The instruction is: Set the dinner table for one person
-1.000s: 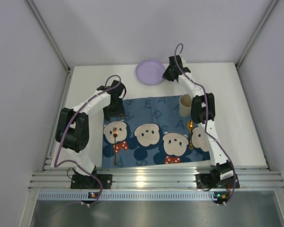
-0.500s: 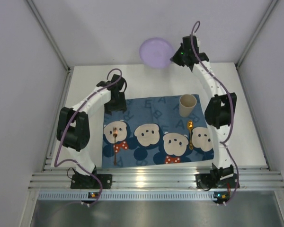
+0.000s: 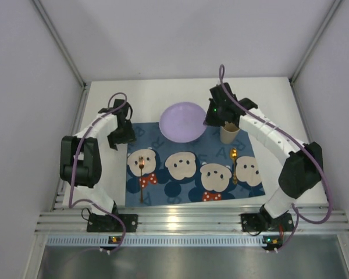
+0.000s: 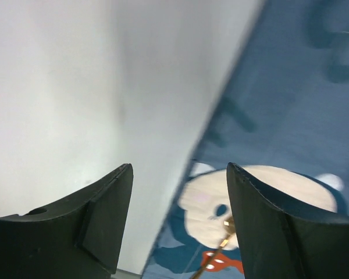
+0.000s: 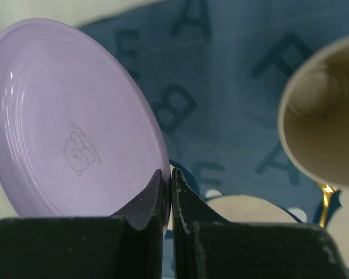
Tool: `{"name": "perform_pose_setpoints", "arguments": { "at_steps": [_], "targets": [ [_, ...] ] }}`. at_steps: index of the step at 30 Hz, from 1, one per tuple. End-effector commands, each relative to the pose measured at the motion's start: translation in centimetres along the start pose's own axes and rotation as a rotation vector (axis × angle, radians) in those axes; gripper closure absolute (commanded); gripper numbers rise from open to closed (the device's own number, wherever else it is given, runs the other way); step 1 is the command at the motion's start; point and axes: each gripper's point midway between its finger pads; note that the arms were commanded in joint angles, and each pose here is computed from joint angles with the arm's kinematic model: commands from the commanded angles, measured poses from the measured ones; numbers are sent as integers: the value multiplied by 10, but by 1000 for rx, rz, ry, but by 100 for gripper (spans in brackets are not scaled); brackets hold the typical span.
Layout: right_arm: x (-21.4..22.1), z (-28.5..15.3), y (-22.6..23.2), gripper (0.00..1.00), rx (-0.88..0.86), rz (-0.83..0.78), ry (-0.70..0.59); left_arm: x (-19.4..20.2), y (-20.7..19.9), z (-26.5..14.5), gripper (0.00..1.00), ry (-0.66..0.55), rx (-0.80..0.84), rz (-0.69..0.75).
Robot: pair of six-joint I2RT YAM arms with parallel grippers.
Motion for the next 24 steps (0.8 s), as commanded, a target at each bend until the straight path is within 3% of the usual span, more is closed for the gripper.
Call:
{"name": "perform_pose_setpoints", "arguments": {
  "at_steps": [1,11,18,21,22,24],
  "targets": [
    [31,-24,-20,100,60,-60,7,-5,31,-4,29,-42,-45,-78],
    [137,19,-71,100,167,-156,217,-8,33,-16,29,-88,-30,-139],
    [182,41,-86,100,240,-249,311,1,31,-23,30,-99,12,-142],
    [186,30,-75,72,254,-306,291,5,28,-25,30,-101,35,-146],
    [185,25,-74,55,263,-319,278,7,27,-24,30,-98,40,-147],
    [184,5,-68,41,272,-340,236,8,27,-24,30,-104,46,-148]
  ]
}}
Point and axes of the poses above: each gripper's point midway between its finger pads, its own z axis out along the fingers, its own y axis along the line the jaws close on, x = y × z, and after that the axes turned 4 degrees about z, right-handed
